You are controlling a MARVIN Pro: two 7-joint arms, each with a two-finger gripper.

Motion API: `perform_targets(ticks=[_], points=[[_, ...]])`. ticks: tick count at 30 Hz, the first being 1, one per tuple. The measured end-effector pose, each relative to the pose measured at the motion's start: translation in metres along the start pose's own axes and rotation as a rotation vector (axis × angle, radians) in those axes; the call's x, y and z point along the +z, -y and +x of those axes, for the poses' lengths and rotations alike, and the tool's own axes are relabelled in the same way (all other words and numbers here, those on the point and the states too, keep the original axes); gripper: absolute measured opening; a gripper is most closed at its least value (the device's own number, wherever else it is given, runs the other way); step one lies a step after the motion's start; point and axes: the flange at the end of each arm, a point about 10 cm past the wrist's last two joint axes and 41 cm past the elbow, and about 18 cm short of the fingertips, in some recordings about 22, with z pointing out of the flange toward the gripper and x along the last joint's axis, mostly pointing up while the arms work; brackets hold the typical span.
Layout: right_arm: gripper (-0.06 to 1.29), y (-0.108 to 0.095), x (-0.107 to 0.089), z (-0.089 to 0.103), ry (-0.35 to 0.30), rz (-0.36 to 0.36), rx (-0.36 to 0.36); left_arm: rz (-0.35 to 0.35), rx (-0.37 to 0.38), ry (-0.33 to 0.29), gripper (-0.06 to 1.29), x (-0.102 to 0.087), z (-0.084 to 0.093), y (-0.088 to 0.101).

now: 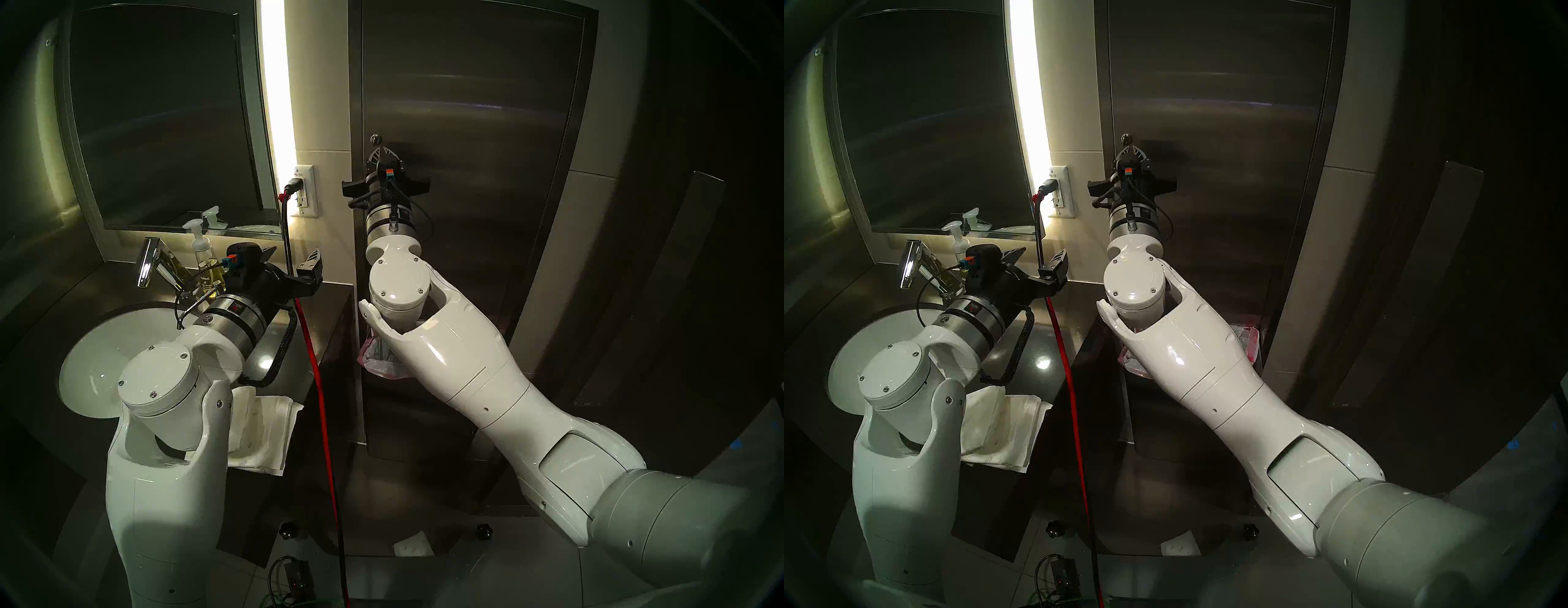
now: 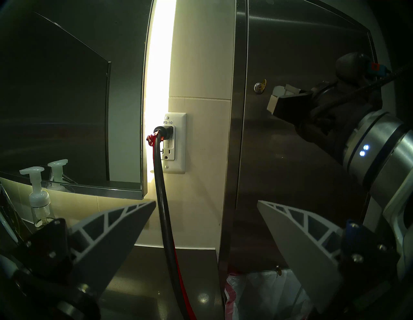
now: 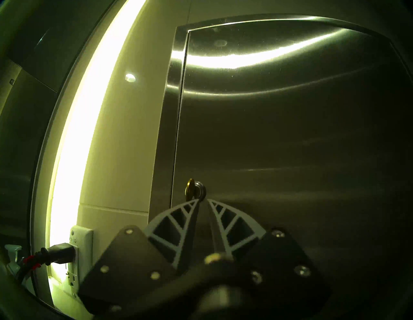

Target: Twist key and close towel dispenser

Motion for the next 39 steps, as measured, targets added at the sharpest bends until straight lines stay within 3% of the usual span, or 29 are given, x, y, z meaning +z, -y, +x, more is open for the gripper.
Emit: perform_targets(ticks=[9,25,29,39], points=[[0.24,0.009,0.007,-0.002,-0.017,0.014,0.005,0.000,0.000,0.000,1.23,0.000,0.000,0.000],[0.35,0.015,0.015,0.009,-0.060,0.009,0.041,0.000,0.000,0.000,1.23,0.000,0.000,0.000],[0.50,0.014,0.016,0.009,-0.061,0.003,0.047,0.000,0.000,0.000,1.23,0.000,0.000,0.000],[0.45,0.015,0.017,0.003,-0.055,0.006,0.052,0.000,0.000,0.000,1.23,0.000,0.000,0.000]])
